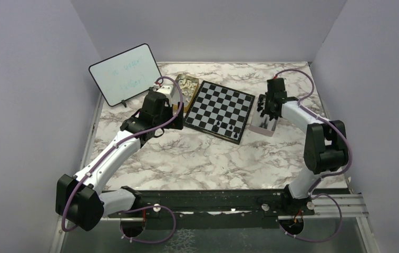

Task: Set up the chess pieces on the board
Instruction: Pick up the chess piece from the storage box, then place the chess piece on the chessboard.

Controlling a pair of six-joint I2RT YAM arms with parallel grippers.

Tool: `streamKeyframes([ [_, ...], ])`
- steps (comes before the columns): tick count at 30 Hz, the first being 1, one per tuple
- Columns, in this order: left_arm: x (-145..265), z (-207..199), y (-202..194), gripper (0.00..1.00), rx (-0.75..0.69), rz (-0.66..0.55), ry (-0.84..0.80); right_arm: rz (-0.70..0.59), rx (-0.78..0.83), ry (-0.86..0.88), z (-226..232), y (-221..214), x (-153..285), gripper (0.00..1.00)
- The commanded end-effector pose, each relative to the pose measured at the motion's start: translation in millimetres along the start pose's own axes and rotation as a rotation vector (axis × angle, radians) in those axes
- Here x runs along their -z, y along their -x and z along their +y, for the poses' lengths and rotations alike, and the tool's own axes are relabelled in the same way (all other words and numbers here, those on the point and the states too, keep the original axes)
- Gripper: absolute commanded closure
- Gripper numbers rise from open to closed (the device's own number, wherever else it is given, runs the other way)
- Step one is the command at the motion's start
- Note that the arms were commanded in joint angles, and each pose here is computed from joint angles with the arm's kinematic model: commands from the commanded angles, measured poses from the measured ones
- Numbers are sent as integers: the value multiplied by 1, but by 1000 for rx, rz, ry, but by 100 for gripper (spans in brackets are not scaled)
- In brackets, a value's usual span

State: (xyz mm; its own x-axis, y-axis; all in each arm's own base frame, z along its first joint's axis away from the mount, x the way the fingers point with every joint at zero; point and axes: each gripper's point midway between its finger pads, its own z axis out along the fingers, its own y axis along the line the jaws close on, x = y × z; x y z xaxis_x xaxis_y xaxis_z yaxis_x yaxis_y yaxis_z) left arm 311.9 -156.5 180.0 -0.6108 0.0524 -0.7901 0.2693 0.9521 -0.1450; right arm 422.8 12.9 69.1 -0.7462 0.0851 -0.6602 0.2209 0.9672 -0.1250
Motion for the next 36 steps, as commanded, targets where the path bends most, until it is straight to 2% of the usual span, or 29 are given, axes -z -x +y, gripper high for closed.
streamKeyframes([
  [1,5,-7,8,1,-1,-33,-36,-29,43,75,2,2,25,81],
  [6,9,-37,15,4,36,-13,-189,-154,84,270,31,18,70,81],
  [11,19,-68,32,8,101,8,-328,-330,174,510,80,31,128,81],
  [17,36,-105,52,16,191,75,-505,-558,370,824,143,25,201,82],
  [22,53,-129,73,20,239,93,-631,-735,456,1064,177,9,265,82],
  [33,55,-154,83,24,356,168,-761,-829,556,1227,207,-6,317,82],
  [36,53,-159,79,28,385,195,-797,-835,564,1240,211,-6,323,82],
])
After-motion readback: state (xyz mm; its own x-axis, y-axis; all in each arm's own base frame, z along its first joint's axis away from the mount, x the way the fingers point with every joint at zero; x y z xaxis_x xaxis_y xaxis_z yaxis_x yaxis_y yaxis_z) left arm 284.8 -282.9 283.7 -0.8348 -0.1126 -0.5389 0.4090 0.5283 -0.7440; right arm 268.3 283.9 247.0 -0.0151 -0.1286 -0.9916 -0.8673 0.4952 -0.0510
